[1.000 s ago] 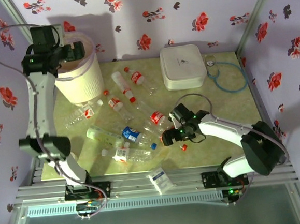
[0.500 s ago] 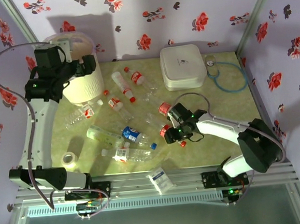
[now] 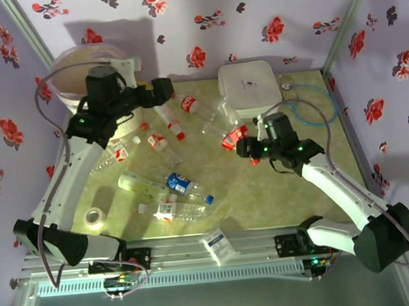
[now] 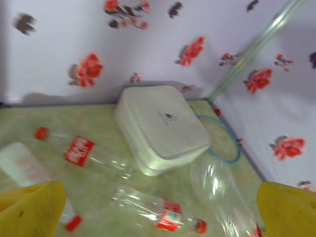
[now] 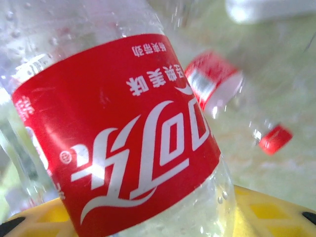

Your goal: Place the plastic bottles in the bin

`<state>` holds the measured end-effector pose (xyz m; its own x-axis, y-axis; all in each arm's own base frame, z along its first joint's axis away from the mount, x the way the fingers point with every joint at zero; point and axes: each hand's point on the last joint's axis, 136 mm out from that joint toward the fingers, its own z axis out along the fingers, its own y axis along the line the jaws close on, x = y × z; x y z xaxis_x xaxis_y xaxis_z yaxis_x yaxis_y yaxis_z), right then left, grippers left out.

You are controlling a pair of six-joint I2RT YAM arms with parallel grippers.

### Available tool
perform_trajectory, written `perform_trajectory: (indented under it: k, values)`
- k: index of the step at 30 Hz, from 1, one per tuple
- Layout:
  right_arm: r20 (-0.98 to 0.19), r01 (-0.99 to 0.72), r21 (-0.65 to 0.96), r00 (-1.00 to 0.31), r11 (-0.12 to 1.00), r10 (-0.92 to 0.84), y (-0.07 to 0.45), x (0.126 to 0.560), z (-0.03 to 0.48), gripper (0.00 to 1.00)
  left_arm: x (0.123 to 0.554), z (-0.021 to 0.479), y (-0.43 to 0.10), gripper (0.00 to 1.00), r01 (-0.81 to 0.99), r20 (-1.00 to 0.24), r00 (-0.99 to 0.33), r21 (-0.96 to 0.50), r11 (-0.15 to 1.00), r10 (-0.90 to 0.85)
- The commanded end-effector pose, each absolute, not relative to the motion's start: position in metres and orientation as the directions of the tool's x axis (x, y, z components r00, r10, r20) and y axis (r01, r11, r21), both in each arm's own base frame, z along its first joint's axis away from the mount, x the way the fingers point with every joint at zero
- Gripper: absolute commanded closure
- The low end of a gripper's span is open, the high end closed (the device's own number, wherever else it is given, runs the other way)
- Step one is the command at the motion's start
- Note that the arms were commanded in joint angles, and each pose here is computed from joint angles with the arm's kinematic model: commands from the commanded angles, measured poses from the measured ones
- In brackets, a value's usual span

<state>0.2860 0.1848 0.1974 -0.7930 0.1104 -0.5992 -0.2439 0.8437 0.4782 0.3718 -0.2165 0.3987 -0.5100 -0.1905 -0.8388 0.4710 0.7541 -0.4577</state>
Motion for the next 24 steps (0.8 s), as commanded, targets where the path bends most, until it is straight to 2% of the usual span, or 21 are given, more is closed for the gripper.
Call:
perform_trajectory:
  k: [1,4,8,18,24]
  values:
    - [-0.662,-0.283,0.601,-0.7,0.748,0.267,0.201,0.31,0.241,0.51,0.359,0.418,-0.255,0.0,0.548,-0.818,-0.502,-0.551,0.629,-0.28]
    - [-0.672,-0.332,0.661,-0.661,0.673,0.334,0.212,0.318,0.259,0.51,0.359,0.404,-0.286,0.0,0.554,-0.768,-0.543,-0.631,0.543,-0.339]
    - [-0.663,-0.347,0.684,-0.662,0.642,0.349,0.22,0.325,0.263,0.51,0.366,0.375,-0.321,0.01,0.539,-0.709,-0.606,-0.7,0.468,-0.362]
    - [-0.623,-0.342,0.745,-0.664,0.573,0.413,0.23,0.334,0.265,0.51,0.364,0.334,-0.389,0.03,0.533,-0.64,-0.704,-0.762,0.368,-0.308]
    - [-0.612,-0.355,0.749,-0.693,0.559,0.38,0.242,0.34,0.258,0.5,0.361,0.317,-0.404,0.06,0.518,-0.604,-0.732,-0.794,0.32,-0.315]
